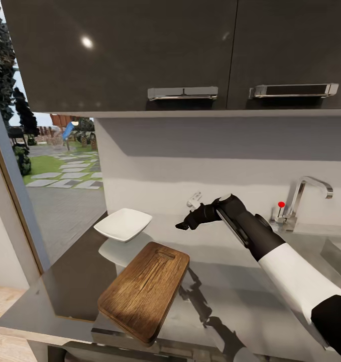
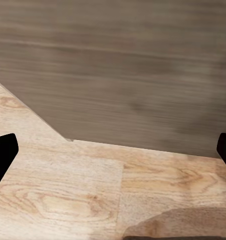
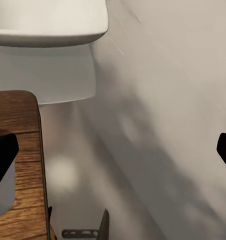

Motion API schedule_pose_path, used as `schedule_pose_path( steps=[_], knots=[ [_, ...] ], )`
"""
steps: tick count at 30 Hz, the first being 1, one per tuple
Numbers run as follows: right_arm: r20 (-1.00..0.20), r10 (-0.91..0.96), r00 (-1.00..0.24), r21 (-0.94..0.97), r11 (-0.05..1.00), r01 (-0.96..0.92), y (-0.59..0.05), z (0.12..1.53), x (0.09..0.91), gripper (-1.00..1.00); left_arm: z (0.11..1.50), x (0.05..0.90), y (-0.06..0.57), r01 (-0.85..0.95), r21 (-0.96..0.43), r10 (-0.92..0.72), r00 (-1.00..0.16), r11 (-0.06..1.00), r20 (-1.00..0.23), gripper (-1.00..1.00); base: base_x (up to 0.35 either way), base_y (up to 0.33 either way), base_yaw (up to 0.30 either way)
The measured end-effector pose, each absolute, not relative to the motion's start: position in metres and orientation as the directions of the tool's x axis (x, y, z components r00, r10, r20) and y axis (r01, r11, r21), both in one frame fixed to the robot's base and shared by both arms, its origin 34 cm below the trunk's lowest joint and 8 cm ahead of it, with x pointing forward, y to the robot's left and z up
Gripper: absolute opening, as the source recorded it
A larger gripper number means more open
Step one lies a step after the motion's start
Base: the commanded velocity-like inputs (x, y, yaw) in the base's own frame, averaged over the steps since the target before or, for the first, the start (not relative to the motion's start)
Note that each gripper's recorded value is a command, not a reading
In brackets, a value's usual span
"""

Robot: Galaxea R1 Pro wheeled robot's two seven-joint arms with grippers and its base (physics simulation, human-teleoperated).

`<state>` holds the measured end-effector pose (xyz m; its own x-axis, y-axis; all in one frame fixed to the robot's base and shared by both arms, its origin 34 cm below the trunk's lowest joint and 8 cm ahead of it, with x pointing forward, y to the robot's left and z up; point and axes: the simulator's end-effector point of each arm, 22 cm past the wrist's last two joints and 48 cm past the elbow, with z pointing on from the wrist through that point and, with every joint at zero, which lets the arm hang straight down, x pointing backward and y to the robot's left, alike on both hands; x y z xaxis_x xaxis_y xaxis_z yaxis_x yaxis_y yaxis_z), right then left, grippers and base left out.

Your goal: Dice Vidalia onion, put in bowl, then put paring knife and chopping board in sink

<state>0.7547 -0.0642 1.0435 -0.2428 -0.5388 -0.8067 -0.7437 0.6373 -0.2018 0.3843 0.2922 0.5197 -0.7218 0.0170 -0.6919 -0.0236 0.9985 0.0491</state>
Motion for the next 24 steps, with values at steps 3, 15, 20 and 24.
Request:
schedule_pose_path(
  steps=[3, 15, 20, 24],
  knots=[
    [-0.806, -0.539, -0.242, -0.202, 0.637, -0.744, -0.0640, 1.0433, 0.7547, 1.00, 0.5197, 0.3843, 0.2922, -0.024, 0.049, 0.017, -0.722, 0.999, -0.692, 1.00, 0.000, 0.000, 0.000],
    [-0.810, -0.539, -0.231, -0.208, 0.633, -0.745, -0.0641, 1.0446, 0.7556, 1.00, 0.5197, 0.3843, 0.2921, -0.024, 0.049, 0.017, -0.722, 0.999, -0.692, 1.00, 0.000, 0.000, 0.000],
    [-0.816, -0.538, -0.211, -0.217, 0.625, -0.750, -0.0616, 1.0469, 0.7560, 1.00, 0.5197, 0.3843, 0.2921, -0.023, 0.049, 0.017, -0.722, 0.999, -0.692, 1.00, 0.000, 0.000, 0.000],
    [-0.816, -0.537, -0.212, -0.215, 0.624, -0.751, -0.0617, 1.0450, 0.7565, 1.00, 0.5194, 0.3840, 0.2921, -0.023, 0.049, 0.017, -0.722, 0.999, -0.691, 1.00, 0.000, 0.000, 0.000]
  ],
)
